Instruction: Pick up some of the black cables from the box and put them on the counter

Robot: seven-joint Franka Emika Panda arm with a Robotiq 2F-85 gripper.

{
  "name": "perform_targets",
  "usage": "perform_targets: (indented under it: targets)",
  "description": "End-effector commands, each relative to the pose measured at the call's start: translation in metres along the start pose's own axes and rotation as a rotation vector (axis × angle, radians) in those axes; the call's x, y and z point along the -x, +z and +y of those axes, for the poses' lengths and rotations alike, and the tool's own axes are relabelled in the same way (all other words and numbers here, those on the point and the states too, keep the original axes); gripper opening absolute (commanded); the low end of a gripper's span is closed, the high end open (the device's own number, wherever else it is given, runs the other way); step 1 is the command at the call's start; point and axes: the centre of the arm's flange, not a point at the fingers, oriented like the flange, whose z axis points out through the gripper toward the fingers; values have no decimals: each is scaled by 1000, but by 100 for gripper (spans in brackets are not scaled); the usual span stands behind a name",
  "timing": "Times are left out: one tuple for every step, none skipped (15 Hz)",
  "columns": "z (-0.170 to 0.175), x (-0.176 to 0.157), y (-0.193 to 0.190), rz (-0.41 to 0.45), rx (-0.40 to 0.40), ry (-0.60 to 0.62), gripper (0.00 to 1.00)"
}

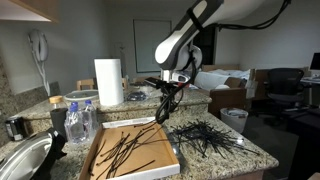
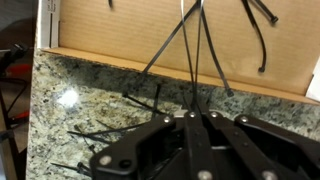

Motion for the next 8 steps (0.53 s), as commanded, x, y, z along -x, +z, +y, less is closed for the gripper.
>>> perform_targets:
  targets:
    - [46, -63, -4, -61, -64, 175, 0]
    - [53, -85, -2, -74, -76, 224, 0]
    - [59, -101, -1, -92, -89, 277, 0]
    - [70, -124, -3, -109, -102, 330, 0]
    - [76, -140, -2, -125, -118, 385, 0]
    - [84, -159, -1, -146, -137, 436, 0]
    - [88, -176, -1, -163, -157, 492, 0]
    - [92, -193, 1, -183, -171, 536, 0]
